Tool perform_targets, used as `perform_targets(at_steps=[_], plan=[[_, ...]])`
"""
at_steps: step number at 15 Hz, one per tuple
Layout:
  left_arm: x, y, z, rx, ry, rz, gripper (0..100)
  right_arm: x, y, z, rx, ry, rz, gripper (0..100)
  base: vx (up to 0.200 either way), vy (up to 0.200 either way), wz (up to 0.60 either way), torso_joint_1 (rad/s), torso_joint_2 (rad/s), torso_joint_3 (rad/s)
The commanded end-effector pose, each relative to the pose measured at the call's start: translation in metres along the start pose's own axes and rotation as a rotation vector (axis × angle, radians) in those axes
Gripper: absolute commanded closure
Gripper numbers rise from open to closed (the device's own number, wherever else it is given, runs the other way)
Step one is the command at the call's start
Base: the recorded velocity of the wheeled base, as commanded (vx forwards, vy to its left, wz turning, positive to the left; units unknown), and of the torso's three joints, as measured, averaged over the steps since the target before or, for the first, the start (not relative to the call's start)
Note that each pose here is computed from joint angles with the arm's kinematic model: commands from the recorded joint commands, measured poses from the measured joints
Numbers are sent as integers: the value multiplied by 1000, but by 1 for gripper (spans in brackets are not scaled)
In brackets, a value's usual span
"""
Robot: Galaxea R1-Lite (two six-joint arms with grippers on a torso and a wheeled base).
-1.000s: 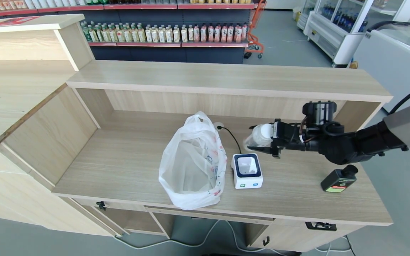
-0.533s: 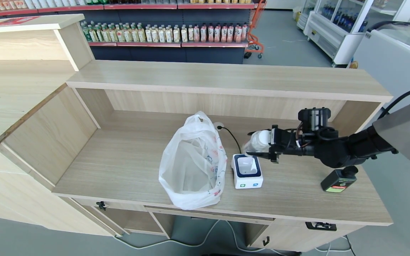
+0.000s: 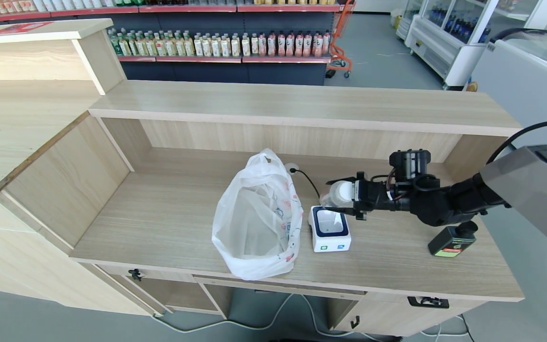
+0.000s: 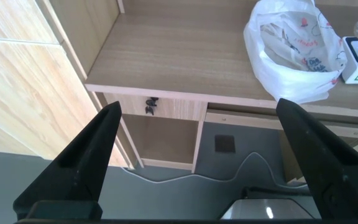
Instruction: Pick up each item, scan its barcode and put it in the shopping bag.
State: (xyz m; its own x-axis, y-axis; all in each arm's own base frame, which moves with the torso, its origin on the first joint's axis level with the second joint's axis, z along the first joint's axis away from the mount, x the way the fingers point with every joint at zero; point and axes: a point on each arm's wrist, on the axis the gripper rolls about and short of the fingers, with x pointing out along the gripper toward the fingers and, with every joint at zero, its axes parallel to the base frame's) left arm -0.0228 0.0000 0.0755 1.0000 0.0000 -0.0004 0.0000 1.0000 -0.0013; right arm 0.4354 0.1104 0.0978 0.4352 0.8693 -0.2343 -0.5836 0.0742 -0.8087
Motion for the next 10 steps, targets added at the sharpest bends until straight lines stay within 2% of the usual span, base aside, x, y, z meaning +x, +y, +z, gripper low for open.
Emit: perform_targets(at_steps=[1, 10], plan=[[0, 0, 0, 0, -2, 0, 0, 3, 4, -4, -2, 1, 8, 100, 0, 0, 0, 0, 0, 0], [0, 0, 0, 0, 1, 0, 0, 4, 12, -7, -52, 4, 25, 100, 0, 0, 0, 0, 0, 0]])
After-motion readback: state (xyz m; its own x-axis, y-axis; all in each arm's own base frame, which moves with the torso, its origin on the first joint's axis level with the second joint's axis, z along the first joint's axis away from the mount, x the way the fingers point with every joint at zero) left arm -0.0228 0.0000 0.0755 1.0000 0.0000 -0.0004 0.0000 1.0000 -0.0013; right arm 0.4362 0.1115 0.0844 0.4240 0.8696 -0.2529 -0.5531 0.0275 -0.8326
